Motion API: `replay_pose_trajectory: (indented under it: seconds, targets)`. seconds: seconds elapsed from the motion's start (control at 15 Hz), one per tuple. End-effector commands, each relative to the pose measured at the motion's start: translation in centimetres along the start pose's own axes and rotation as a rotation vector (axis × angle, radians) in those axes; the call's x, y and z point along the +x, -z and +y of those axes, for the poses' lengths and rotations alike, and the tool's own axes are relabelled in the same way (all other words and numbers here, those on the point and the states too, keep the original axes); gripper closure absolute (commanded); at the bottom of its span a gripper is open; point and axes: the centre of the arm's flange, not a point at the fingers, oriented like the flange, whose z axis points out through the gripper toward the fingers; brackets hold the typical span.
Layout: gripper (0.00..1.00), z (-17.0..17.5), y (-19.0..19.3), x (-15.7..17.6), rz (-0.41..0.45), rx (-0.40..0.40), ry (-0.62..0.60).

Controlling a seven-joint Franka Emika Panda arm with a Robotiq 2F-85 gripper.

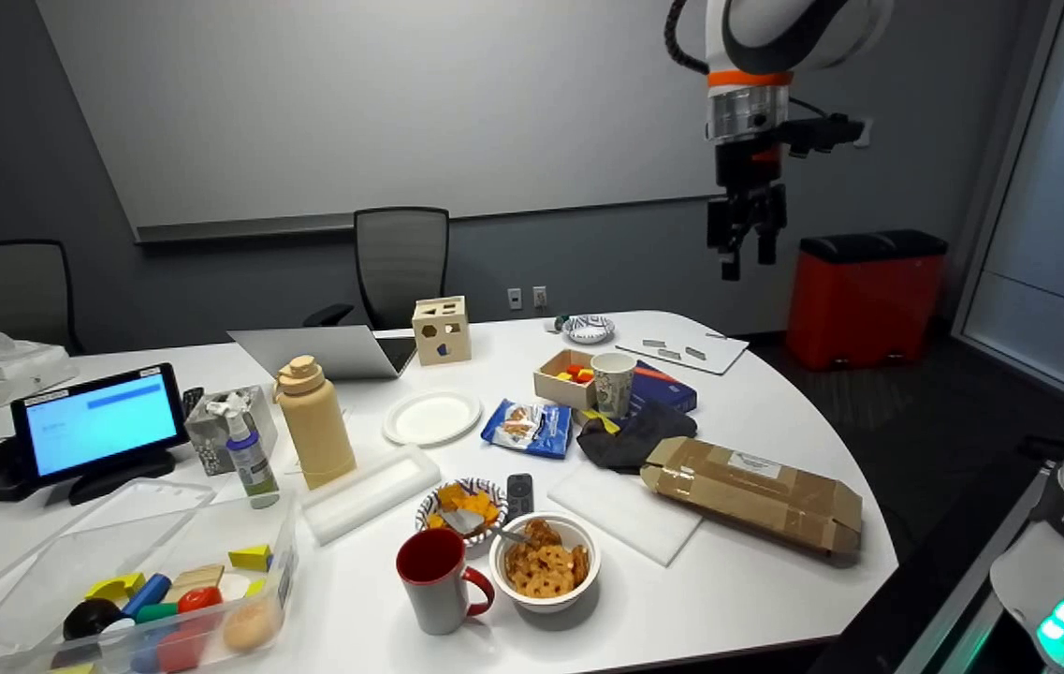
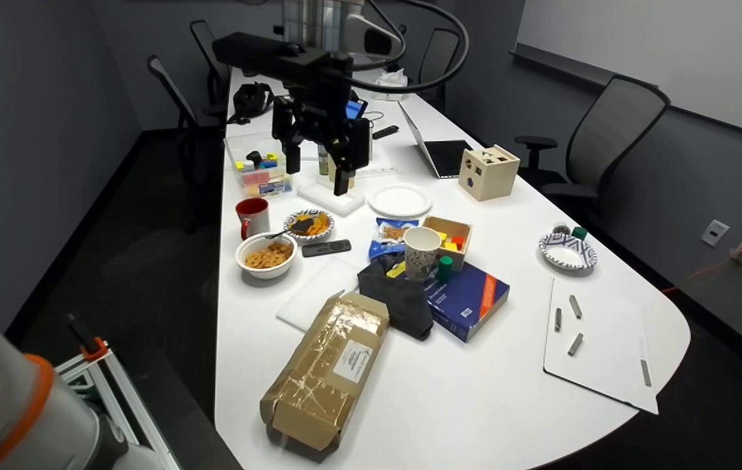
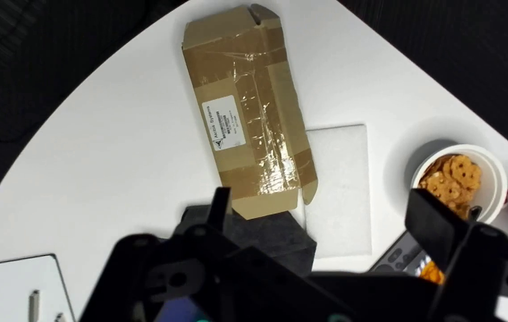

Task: Use the spatula to stir in the bowl

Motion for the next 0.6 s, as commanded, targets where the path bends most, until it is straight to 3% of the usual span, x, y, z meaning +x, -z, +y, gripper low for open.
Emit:
replay_pose_trajectory:
  seconds: [0.0, 0.27, 0.53]
  targets:
    - [0.00, -3.0, -2.4, 8.4, -0.132, -0.005, 0.148]
    - [0.00, -8.3, -7.1, 13.8, -0.250, -0.023, 0.311]
    - [0.00, -14.6, -12.1, 17.1, -0.336, -0.063, 0.483]
